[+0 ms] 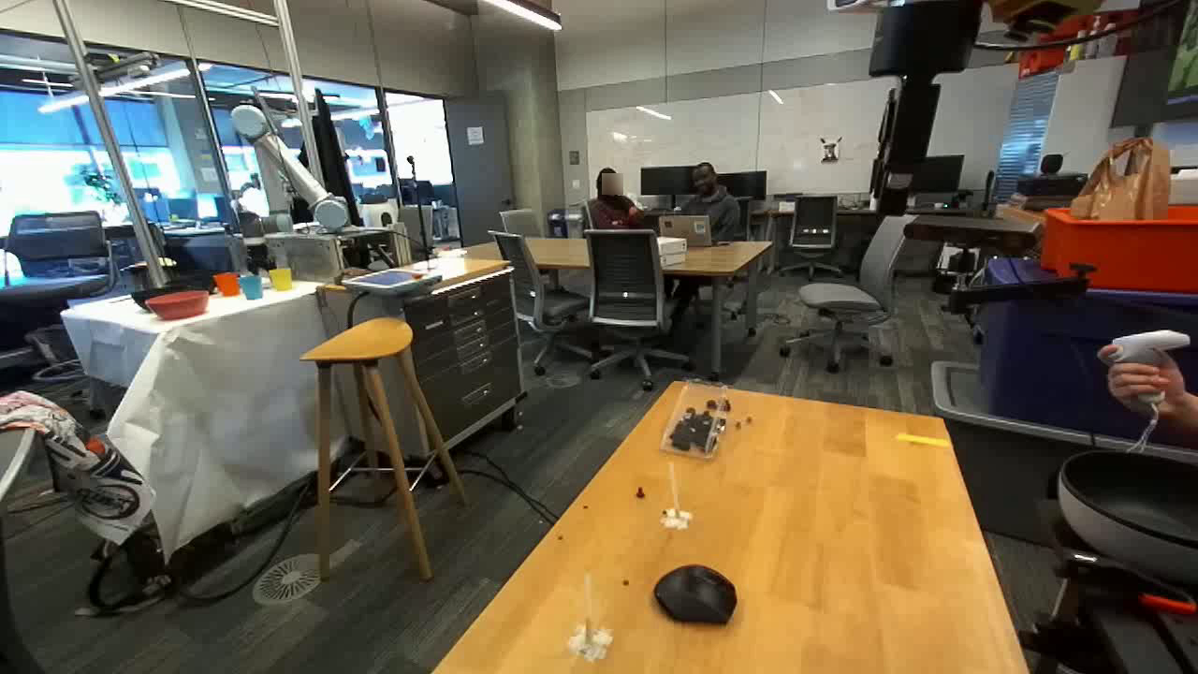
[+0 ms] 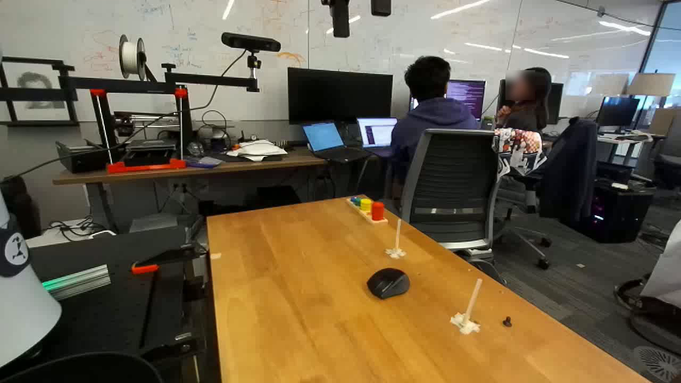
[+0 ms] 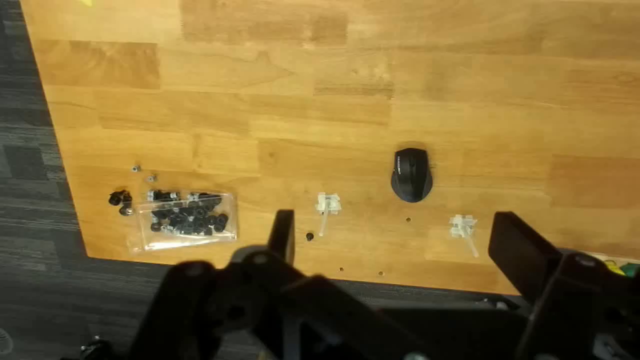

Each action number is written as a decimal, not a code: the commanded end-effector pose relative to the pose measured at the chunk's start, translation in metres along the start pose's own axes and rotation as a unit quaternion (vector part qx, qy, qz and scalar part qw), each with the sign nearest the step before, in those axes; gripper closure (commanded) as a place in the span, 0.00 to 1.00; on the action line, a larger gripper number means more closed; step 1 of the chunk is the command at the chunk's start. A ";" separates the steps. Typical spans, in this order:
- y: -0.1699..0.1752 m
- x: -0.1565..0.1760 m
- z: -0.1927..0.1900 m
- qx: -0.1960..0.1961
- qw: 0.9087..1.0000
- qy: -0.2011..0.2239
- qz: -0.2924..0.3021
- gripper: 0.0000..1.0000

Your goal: Click a few times on the mouse

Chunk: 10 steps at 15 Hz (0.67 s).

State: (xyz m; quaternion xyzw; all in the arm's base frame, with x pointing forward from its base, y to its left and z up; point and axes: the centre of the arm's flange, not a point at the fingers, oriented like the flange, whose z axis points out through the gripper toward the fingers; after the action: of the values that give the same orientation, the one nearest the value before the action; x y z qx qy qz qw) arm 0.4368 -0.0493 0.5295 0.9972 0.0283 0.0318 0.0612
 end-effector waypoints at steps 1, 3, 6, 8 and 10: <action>0.000 0.000 -0.001 0.000 1.000 0.001 0.000 0.00; 0.001 0.000 -0.004 -0.001 1.000 0.005 0.001 0.00; 0.001 0.000 -0.005 -0.001 1.000 0.006 0.001 0.00; 0.005 0.000 -0.004 -0.013 1.000 0.000 0.011 0.00; 0.014 -0.004 -0.005 -0.014 1.000 -0.004 0.012 0.00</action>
State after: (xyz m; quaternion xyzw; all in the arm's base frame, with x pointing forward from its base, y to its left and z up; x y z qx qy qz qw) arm 0.4365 -0.0507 0.5320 0.9971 0.0251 0.0334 0.0633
